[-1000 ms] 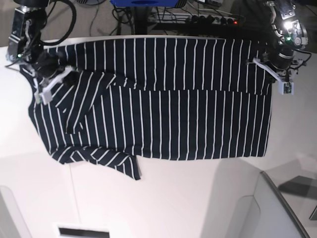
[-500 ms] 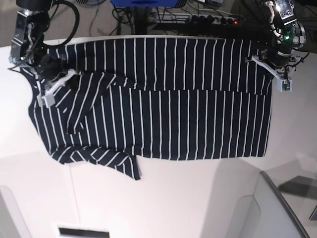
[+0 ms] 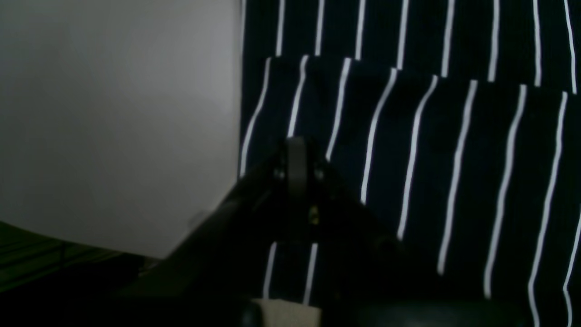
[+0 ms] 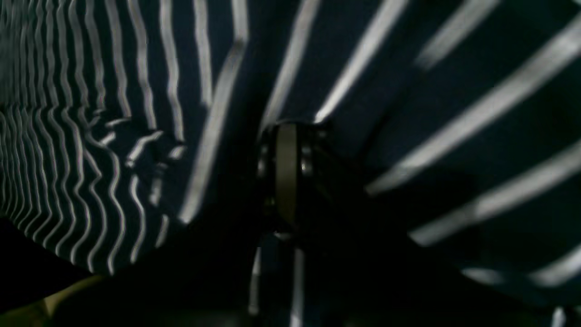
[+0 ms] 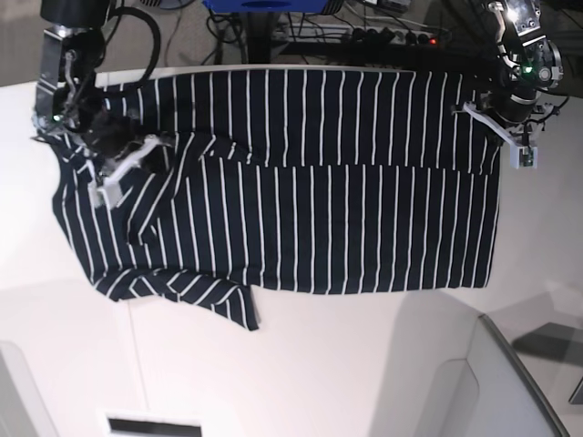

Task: Layout the t-shirt on the table in an organized manner, then fold the t-shirt properly
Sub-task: 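Pull the crumpled sleeve fabric with the right gripper toward the shirt's edge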

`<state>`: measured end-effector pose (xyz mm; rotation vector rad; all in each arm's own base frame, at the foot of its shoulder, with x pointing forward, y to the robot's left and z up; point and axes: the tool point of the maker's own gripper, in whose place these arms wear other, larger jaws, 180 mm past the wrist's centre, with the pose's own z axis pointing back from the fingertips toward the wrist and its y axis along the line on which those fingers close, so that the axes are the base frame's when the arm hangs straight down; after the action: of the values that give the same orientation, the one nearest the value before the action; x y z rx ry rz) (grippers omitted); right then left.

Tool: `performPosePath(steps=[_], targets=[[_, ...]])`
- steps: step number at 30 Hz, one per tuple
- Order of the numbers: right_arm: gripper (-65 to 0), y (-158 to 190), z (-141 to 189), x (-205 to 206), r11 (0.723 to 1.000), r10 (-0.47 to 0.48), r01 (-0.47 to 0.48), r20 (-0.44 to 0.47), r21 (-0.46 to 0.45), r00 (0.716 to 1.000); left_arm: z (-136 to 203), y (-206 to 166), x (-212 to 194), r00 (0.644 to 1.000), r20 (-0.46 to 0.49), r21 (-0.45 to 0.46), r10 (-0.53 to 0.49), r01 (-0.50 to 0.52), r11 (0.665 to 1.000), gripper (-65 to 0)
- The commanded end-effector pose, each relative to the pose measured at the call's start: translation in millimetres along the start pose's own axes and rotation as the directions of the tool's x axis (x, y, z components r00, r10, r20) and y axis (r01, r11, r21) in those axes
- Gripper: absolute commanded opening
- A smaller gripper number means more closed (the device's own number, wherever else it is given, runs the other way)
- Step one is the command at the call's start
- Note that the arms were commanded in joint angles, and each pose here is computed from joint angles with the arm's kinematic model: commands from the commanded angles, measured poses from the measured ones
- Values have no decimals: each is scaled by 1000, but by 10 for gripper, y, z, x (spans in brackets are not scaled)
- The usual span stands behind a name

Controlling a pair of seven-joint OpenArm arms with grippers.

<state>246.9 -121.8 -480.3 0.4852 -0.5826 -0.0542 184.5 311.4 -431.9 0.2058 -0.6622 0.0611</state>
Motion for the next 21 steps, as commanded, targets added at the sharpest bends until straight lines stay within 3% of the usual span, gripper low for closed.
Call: performPosePath(steps=[1, 4, 14, 17, 21], targets=[[-644, 67, -11, 204, 1000, 4, -5, 56, 17, 998, 24, 61, 97, 999, 33, 14, -8, 7, 1000, -650], [-644, 195, -94, 316, 1000, 3, -5, 69, 31, 998, 24, 61, 97, 999, 33, 14, -8, 7, 1000, -650], [-644, 648, -168, 1099, 982, 140, -160, 188, 98, 972, 4, 63, 35, 1000, 16, 12, -1, 1, 1000, -650], [-644, 589, 61, 1151, 984, 167, -176, 184, 36, 969, -10, 92, 5, 1000, 7, 15, -4, 4, 1000, -650], [-644, 148, 410, 814, 993, 51, -36, 135, -112, 990, -30, 108, -50, 1000, -9, 14, -1, 1, 1000, -650]])
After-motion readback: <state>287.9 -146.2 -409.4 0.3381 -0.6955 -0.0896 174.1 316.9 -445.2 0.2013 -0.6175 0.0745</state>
